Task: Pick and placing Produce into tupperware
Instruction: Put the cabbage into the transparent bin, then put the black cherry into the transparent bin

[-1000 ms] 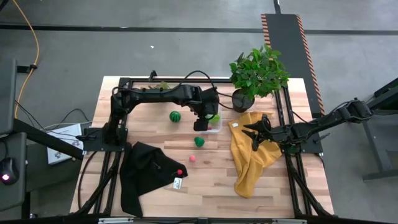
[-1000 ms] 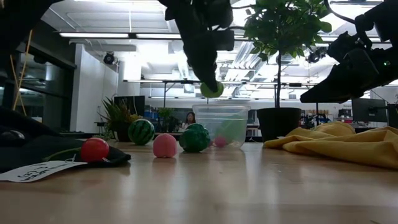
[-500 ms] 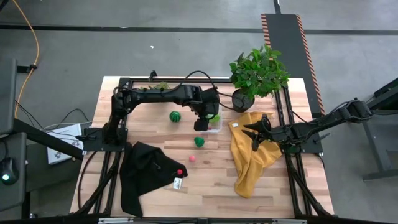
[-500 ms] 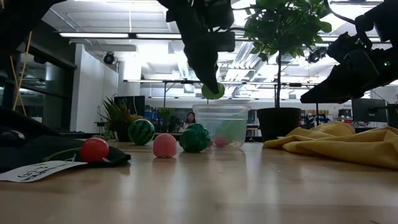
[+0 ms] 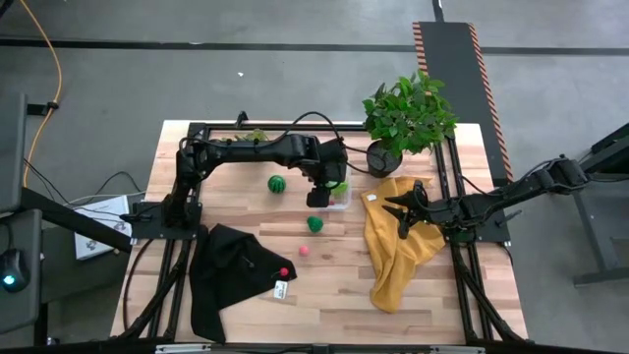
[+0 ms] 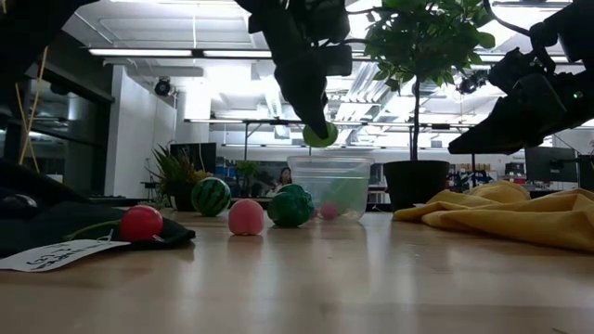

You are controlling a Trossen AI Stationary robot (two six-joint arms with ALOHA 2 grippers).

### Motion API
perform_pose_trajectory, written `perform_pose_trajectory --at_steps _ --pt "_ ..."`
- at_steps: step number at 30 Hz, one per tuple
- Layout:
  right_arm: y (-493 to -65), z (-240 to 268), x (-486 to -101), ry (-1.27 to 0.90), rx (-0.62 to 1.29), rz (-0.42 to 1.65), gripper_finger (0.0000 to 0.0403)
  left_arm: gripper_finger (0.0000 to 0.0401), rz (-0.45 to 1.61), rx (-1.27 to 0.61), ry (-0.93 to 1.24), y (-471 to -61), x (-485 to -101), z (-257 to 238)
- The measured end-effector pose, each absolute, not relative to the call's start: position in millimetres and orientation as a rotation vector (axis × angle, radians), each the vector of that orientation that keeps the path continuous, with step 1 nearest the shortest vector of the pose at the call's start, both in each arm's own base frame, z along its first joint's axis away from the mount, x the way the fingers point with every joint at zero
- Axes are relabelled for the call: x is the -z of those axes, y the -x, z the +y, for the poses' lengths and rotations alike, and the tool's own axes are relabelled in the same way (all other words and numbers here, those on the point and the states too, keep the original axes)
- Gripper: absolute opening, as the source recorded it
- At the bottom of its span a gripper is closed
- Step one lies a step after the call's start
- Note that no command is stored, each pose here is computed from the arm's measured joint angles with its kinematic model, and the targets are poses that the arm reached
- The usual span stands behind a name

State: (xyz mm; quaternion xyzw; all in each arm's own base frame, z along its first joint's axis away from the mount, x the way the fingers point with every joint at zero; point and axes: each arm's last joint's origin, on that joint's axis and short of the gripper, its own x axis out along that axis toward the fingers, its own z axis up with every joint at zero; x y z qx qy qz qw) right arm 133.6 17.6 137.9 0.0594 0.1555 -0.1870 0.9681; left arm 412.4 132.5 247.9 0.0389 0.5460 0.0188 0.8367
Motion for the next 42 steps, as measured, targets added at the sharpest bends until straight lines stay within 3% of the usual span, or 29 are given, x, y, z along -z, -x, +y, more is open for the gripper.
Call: perform_pose_trajectory --at_steps 7,14,19,29,42 --pt "-134 18 -138 -0.120 0.379 0.314 0.0114 0.0239 1.128 -0.047 -0.090 -415 -249 133" --pt "-134 17 -138 -0.120 0.379 0.315 0.0114 0.0287 1.125 -0.048 -0.091 -415 -249 133" --pt "-134 18 -138 -0.120 0.378 0.315 0.0114 0.0297 1.124 -0.049 -0.091 -415 -250 133" --pt "-133 18 -138 -0.120 0.378 0.315 0.0114 0.0262 1.172 -0.036 -0.089 -403 -262 125" --pt "-133 17 -138 -0.119 0.379 0.316 0.0114 0.0210 1.109 -0.111 -0.063 -361 -329 103"
